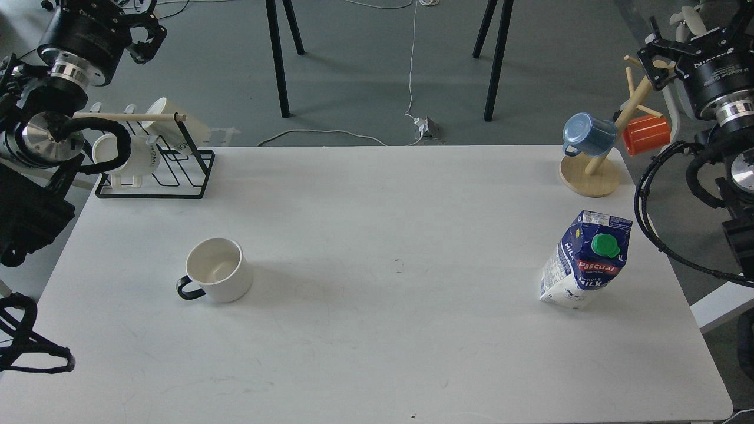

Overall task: Place cup and milk with both arms
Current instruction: 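Lower the left arm from the raised pose toward the table, then reach the left gripper to the white mug and grasp its rim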

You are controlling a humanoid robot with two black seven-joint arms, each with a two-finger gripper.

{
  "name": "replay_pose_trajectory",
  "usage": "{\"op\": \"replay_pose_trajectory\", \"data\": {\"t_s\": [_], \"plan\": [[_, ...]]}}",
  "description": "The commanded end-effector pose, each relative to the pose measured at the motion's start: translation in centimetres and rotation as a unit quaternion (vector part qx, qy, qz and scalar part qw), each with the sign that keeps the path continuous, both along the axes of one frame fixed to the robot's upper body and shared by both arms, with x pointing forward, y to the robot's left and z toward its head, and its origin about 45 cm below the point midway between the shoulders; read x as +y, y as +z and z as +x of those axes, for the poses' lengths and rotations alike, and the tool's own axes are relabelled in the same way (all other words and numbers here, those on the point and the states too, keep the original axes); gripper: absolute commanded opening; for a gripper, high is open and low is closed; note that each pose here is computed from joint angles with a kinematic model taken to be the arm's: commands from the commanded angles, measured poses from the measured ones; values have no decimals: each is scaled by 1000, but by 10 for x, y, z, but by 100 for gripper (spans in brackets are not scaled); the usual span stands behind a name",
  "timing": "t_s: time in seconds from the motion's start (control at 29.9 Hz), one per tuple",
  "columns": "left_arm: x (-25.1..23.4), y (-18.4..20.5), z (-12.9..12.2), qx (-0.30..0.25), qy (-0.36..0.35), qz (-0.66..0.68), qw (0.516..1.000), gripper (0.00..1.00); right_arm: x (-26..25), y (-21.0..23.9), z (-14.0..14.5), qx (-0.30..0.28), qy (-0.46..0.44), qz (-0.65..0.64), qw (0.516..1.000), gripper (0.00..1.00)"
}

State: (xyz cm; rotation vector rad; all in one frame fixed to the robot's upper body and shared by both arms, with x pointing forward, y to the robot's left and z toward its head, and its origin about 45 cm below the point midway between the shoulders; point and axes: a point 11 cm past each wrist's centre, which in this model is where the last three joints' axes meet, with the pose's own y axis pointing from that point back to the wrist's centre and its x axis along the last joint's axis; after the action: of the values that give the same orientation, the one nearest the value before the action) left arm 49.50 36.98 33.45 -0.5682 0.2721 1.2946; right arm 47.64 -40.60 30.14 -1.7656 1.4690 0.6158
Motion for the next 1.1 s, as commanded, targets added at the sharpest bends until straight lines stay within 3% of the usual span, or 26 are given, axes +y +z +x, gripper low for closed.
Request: {"op": "replay_pose_trajectory", "data": {"t_s": [0.0,0.17,0.3,0.5,0.77,1.07], "plan": [[2,7,1,-9,5,-7,1000,99,2,0,0,0,2,0,1000,99],[8,5,0,-2,15,-6,1000,99,10,-3,2,7,15,-15,1000,99],[4,4,-8,-10,-33,22,999,99,17,0,2,2,25,-17,1000,99],[-4,16,-38,-7,-115,232,966,94,36,19,0,-27,57,-19,998,99],[-7,5,-107,-5,-206,530,823,93,42,27,-2,-39,68,-16,997,99],[6,-60,-148,-15,-210,761,614,93,12,0,-25,-18,42,-8,999,99]]}}
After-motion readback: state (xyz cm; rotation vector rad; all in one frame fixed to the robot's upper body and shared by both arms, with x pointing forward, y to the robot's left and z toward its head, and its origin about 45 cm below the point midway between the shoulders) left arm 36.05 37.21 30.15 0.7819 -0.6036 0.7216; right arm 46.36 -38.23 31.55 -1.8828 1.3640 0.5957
